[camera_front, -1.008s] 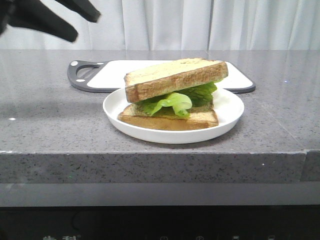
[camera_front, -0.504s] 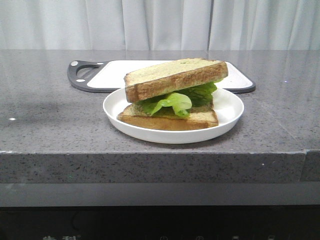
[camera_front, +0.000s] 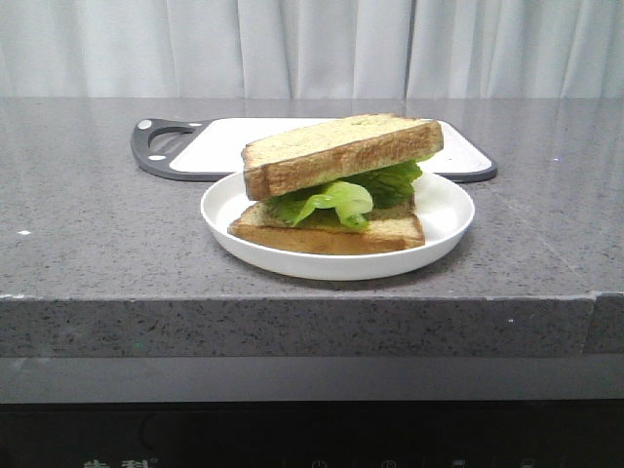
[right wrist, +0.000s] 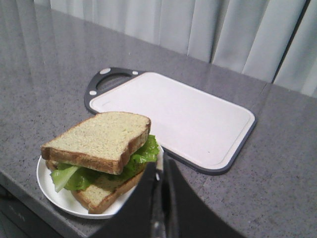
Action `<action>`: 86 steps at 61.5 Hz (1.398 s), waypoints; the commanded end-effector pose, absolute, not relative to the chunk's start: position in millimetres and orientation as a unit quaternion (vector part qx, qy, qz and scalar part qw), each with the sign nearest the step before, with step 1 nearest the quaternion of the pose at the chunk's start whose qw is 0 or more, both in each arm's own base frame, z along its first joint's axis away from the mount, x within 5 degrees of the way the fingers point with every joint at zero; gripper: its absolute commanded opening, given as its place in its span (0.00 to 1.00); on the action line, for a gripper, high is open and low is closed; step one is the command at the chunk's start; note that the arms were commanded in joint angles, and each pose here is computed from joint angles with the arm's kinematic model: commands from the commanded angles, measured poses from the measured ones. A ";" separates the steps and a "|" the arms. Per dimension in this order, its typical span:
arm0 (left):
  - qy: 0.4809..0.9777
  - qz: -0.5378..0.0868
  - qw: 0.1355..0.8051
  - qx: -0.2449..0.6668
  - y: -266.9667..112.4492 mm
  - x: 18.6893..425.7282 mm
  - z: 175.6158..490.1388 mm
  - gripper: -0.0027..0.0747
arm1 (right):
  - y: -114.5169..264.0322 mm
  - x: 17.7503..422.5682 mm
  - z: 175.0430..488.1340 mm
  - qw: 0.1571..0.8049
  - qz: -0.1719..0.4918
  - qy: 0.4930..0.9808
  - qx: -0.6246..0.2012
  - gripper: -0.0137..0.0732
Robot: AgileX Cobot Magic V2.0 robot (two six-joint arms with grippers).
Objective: Left arm grabs bread, right arm adds lettuce
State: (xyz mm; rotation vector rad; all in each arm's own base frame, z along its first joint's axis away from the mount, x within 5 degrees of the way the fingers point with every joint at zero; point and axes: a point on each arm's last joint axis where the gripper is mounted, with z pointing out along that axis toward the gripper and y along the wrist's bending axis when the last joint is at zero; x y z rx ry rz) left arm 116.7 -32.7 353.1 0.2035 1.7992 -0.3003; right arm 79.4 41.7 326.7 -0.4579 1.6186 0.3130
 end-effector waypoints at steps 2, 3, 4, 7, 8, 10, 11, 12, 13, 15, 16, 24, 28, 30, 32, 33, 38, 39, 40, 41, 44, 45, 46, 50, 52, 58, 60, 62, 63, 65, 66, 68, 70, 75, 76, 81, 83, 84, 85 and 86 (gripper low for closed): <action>0.715 -0.119 0.687 0.057 -23.4 92.7 354.4 0.01 | 35.0 68.4 336.9 0.714 0.142 0.661 -0.185 0.09; 0.711 -0.119 0.691 0.056 -22.6 89.4 352.3 0.01 | 34.4 67.0 335.7 0.714 0.142 0.660 -0.186 0.09; 0.705 -0.117 0.697 0.056 -21.6 84.3 349.3 0.01 | 33.4 65.0 334.4 0.715 0.142 0.659 -0.185 0.09; 0.694 -0.118 0.708 0.055 -19.9 73.1 342.6 0.01 | 31.4 60.7 331.1 0.716 0.143 0.658 -0.186 0.09; 0.691 -0.118 0.711 0.055 -19.5 70.2 340.7 0.01 | 30.9 59.5 330.3 0.716 0.143 0.657 -0.186 0.09; 0.684 -0.118 0.717 0.055 -18.6 63.4 336.1 0.01 | 29.8 57.0 328.3 0.716 0.143 0.658 -0.186 0.09; 0.682 -0.118 0.720 0.055 -18.3 61.1 334.3 0.01 | 29.2 55.6 327.3 0.716 0.143 0.657 -0.186 0.09; 0.678 -0.118 0.723 0.056 -17.8 57.6 331.8 0.01 | 28.8 54.7 326.5 0.714 0.143 0.659 -0.187 0.09; 0.676 -0.118 0.726 0.056 -17.5 55.4 330.2 0.01 | 28.4 53.7 325.3 0.714 0.143 0.660 -0.188 0.09; 0.670 -0.119 0.731 0.056 -16.8 50.5 326.5 0.01 | 27.8 52.2 324.5 0.711 0.143 0.662 -0.189 0.09; 0.668 -0.119 0.733 0.056 -16.6 48.7 325.2 0.01 | 27.7 51.8 324.1 0.710 0.143 0.663 -0.189 0.09; 0.647 -0.119 0.751 0.054 -14.7 37.3 321.1 0.01 | 27.6 51.6 323.9 0.710 0.143 0.663 -0.190 0.09; 0.644 -0.119 0.754 0.054 -14.4 36.4 321.5 0.01 | 27.6 51.6 324.2 0.711 0.143 0.662 -0.189 0.09; 0.644 -0.119 0.754 0.054 -14.4 36.4 321.5 0.01 | 27.6 51.6 324.2 0.711 0.143 0.662 -0.189 0.09; 0.644 -0.119 0.754 0.054 -14.5 36.4 321.4 0.01 | 27.6 51.6 324.2 0.711 0.143 0.662 -0.189 0.09; 0.644 -0.119 0.754 0.054 -14.5 36.4 321.4 0.01 | 27.6 51.6 324.2 0.711 0.143 0.662 -0.189 0.09; 0.644 -0.119 0.754 0.054 -14.5 36.4 321.4 0.01 | 27.6 51.6 324.2 0.711 0.143 0.662 -0.189 0.09; 0.644 -0.119 0.754 0.054 -14.5 36.4 321.4 0.01 | 27.6 51.6 324.2 0.711 0.143 0.662 -0.189 0.09; 0.644 -0.119 0.754 0.054 -14.5 36.4 321.4 0.01 | 27.6 51.6 324.2 0.711 0.143 0.662 -0.189 0.09; 0.644 -0.119 0.754 0.054 -14.5 36.4 321.4 0.01 | 27.6 51.6 324.2 0.711 0.143 0.662 -0.189 0.09; 0.644 -0.119 0.754 0.054 -14.5 36.4 321.4 0.01 | 27.6 51.6 324.2 0.711 0.143 0.662 -0.189 0.09; 0.644 -0.119 0.754 0.054 -14.5 36.4 321.4 0.01 | 27.6 51.6 324.2 0.711 0.143 0.662 -0.189 0.09; 0.644 -0.119 0.754 0.054 -14.5 36.4 321.4 0.01 | 27.6 51.6 324.2 0.711 0.143 0.662 -0.189 0.09; 0.644 -0.119 0.754 0.054 -14.5 36.4 321.4 0.01 | 27.6 51.6 324.2 0.711 0.143 0.662 -0.189 0.09; 0.644 -0.119 0.754 0.054 -14.5 36.4 321.4 0.01 | 27.6 51.6 324.2 0.711 0.143 0.662 -0.189 0.09; 0.644 -0.119 0.754 0.054 -14.5 36.4 321.4 0.01 | 27.6 51.6 324.2 0.711 0.143 0.662 -0.189 0.09; 0.644 -0.119 0.754 0.054 -14.5 36.4 321.4 0.01 | 27.6 51.6 324.2 0.711 0.143 0.662 -0.189 0.09; 0.644 -0.119 0.754 0.054 -14.5 36.4 321.4 0.01 | 27.6 51.6 324.2 0.711 0.143 0.662 -0.189 0.09; 0.644 -0.119 0.754 0.054 -14.5 36.4 321.4 0.01 | 27.6 51.6 324.2 0.711 0.143 0.662 -0.189 0.09; 0.644 -0.119 0.754 0.054 -14.5 36.4 321.4 0.01 | 27.6 51.6 324.2 0.711 0.143 0.662 -0.189 0.09; 0.644 -0.119 0.754 0.054 -14.5 36.4 321.4 0.01 | 27.6 51.6 324.2 0.711 0.143 0.662 -0.189 0.09; 0.644 -0.119 0.754 0.054 -14.5 36.4 321.4 0.01 | 27.6 51.6 324.2 0.711 0.143 0.662 -0.189 0.09; 0.644 -0.119 0.754 0.054 -14.5 36.4 321.4 0.01 | 27.6 51.6 324.2 0.711 0.143 0.662 -0.189 0.09; 0.648 -0.105 0.752 0.060 -13.9 38.0 317.8 0.01 | 27.6 51.6 324.2 0.711 0.143 0.662 -0.189 0.09; 0.648 -0.097 0.753 0.063 -13.4 38.3 317.0 0.01 | 27.6 51.6 324.2 0.711 0.143 0.662 -0.189 0.09; 0.653 -0.080 0.751 0.051 -9.6 38.1 313.5 0.01 | 27.6 51.6 324.2 0.711 0.143 0.662 -0.189 0.09; 0.654 -0.079 0.751 0.040 -8.0 37.7 312.1 0.01 | 27.6 51.6 324.2 0.711 0.143 0.662 -0.189 0.09; 0.653 -0.081 0.752 0.035 -7.4 36.8 311.5 0.01 | 27.6 51.6 324.2 0.711 0.143 0.662 -0.189 0.09; 0.653 -0.072 0.753 0.038 -6.7 36.5 310.8 0.01 | 27.6 51.6 324.2 0.711 0.143 0.662 -0.189 0.09; 0.653 -0.069 0.754 0.038 -6.3 36.1 309.2 0.01 | 27.6 51.6 324.2 0.711 0.143 0.662 -0.189 0.09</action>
